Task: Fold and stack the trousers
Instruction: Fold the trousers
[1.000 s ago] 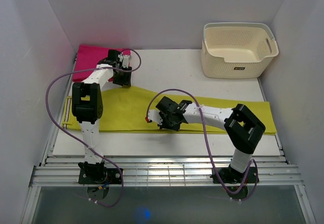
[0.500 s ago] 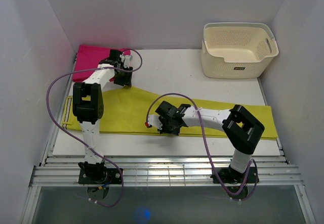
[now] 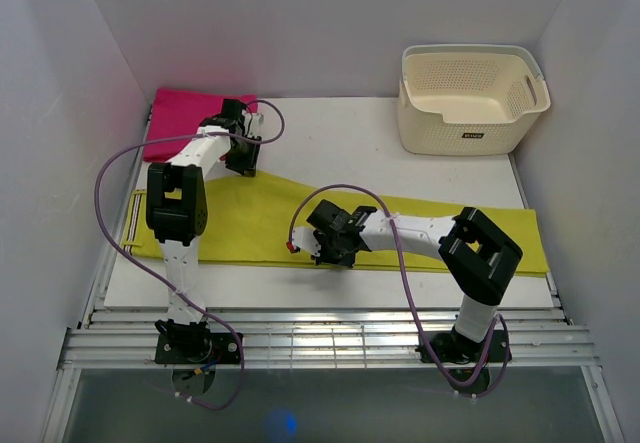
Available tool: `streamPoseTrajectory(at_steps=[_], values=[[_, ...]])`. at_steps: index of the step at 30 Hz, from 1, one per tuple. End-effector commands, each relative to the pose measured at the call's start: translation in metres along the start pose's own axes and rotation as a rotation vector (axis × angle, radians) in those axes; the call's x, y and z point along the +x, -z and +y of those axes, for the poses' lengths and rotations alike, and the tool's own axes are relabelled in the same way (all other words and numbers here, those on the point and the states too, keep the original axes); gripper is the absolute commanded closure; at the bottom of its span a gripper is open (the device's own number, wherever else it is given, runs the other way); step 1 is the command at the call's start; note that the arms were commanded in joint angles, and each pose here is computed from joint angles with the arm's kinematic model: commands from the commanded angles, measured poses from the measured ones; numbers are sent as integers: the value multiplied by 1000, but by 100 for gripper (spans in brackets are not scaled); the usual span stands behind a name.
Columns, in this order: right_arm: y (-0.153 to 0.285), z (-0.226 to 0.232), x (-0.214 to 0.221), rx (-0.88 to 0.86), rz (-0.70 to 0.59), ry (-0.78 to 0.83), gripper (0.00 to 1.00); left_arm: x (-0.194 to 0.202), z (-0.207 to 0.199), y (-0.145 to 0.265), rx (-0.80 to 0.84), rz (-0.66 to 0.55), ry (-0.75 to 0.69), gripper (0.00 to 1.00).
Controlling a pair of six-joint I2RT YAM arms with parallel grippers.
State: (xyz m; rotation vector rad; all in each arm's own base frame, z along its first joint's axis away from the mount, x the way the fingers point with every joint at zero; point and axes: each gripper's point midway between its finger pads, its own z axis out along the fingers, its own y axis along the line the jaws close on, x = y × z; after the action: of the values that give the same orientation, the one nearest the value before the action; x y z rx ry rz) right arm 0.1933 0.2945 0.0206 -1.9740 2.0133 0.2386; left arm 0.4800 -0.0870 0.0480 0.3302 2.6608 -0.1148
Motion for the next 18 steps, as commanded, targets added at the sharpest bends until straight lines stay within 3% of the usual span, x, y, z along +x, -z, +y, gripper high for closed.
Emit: streamPoseTrajectory(at_steps=[1,4,7,11,18], values=[[-10,8,14,-20,41,5,92,-12,8,17,-50,-16,12,52],[-11,8,15,-18,44,6,92,-9,6,17,-45,-7,11,53],[-12,8,16,-18,49,8,92,-5,4,13,-36,2,10,65],[-11,9,17,-21,49,9,92,-12,3,9,-28,-19,9,100],[-3,12,17,-26,48,19,92,-60,18,17,-93,-141,-20,100]])
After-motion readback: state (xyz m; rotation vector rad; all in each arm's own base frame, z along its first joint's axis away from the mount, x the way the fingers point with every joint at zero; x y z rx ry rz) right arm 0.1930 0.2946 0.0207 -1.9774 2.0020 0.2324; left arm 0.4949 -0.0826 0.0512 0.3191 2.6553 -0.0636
